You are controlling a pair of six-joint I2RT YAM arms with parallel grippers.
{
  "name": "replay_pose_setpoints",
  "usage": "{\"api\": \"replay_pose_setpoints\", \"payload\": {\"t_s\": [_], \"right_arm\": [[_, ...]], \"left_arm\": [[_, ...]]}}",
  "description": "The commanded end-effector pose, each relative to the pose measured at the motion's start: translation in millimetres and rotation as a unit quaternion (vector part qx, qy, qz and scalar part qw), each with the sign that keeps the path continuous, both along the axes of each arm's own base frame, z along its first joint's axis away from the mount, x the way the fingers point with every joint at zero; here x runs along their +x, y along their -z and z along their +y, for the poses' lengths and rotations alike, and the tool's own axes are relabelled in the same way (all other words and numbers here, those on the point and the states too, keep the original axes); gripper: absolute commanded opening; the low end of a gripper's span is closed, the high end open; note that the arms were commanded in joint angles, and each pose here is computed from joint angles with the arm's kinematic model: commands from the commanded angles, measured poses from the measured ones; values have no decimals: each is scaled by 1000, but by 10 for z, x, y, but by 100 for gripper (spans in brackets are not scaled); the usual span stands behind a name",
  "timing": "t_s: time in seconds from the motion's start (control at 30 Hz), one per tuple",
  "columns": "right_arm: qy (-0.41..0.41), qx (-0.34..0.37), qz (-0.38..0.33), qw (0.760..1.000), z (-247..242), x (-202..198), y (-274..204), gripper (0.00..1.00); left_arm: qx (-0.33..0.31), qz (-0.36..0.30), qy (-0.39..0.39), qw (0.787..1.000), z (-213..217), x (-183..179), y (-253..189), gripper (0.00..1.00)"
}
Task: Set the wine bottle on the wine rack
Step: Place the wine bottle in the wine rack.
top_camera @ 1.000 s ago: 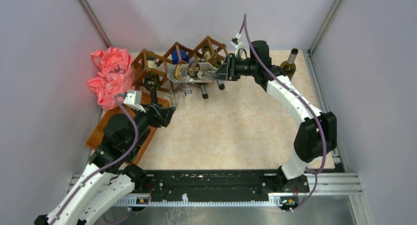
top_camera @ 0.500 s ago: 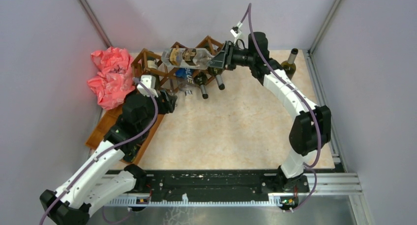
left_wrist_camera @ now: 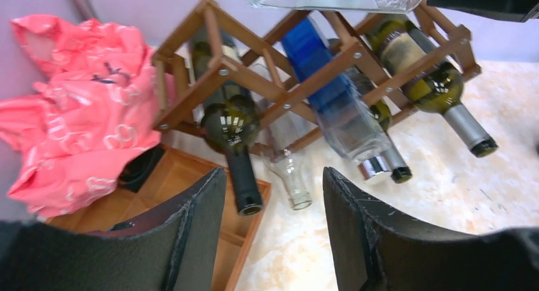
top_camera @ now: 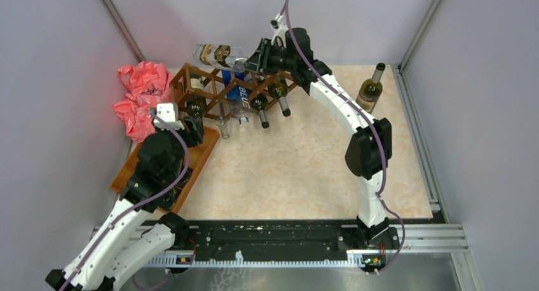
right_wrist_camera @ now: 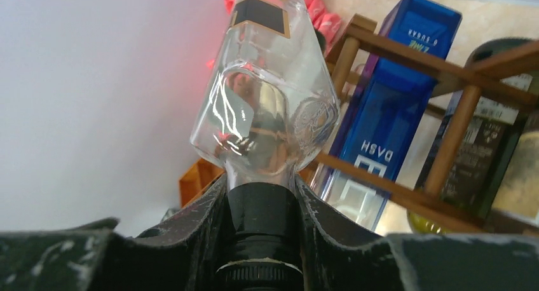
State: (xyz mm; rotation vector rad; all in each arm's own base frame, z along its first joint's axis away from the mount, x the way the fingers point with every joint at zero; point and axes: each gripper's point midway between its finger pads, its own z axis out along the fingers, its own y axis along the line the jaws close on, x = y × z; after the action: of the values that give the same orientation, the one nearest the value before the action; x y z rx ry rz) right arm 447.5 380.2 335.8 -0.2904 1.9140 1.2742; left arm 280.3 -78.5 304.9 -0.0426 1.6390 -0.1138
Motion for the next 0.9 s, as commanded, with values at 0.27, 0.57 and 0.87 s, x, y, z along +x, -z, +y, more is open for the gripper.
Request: {"api": "replay_pose_setpoints", "payload": {"t_s": [0.27,0.57,0.87], "right_arm": [[81,-52,-223,970,471,129,-788,0],[88,-120,-181,972,646,-141,-270,12],[61,-161,-168,971,815,-500,77,25]], "left_arm": [[14,-40,-122,992,673,-359,100,65],[2,-45,-110,993,647,-393,138,67],[-6,-48,-92,995,587,-393,132,67]]}}
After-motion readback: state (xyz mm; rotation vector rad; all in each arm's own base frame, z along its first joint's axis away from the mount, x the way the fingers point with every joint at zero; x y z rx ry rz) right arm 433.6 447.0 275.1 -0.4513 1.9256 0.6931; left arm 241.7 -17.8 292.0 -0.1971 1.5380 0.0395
